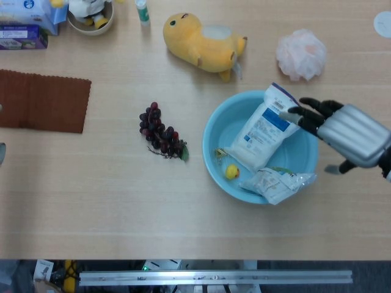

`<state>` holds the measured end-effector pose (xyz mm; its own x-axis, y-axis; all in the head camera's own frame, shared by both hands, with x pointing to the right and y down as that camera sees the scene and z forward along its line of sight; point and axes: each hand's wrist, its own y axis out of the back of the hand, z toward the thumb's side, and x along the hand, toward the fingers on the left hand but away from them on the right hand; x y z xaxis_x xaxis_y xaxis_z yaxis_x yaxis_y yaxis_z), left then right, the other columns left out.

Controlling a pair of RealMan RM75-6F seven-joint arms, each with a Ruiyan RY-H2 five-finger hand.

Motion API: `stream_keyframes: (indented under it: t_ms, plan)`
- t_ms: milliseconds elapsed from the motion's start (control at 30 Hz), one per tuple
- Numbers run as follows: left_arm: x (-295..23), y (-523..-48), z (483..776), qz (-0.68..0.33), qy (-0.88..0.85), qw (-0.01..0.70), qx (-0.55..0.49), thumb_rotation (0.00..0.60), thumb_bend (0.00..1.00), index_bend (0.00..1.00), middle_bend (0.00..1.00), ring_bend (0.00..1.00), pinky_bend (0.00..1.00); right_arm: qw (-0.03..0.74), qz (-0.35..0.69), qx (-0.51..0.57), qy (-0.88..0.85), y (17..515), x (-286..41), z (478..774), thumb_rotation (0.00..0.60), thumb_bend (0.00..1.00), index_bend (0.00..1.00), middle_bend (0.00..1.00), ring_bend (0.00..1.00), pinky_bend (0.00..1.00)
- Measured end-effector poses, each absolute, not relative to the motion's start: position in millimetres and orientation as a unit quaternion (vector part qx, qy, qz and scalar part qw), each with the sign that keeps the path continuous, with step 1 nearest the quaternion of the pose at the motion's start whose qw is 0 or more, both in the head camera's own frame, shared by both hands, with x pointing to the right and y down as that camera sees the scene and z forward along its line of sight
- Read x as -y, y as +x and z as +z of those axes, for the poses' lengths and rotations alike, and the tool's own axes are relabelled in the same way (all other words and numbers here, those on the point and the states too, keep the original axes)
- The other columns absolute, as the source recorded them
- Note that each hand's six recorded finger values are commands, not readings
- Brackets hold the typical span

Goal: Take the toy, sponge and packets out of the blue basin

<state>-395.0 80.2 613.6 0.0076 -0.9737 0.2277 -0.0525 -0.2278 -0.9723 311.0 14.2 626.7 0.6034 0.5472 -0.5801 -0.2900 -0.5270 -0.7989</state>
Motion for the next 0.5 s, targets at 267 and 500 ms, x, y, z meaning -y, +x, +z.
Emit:
stream_keyframes:
  t_ms: [267,500]
  plan:
    - [-82.3,-393.3,613.6,-0.540,-0.568,0.425,-0.452,0.600,0.33,0.25,0.21,0.22,0.25,0.453,0.427,0.034,-0.781,317.2,-48.3,626.5,0.600,0.00,0.00,0.13,0.05,0.23]
    - [-84.1,-390.9,611.7,-0.537,-0.569,0.427,-0.454,0.600,0.33,0.25,0.21,0.22,0.25,0.457,0.408,0.010,-0.790,307.1,-59.7,635.0,0.600,0.00,0.00,0.16,0.06,0.23]
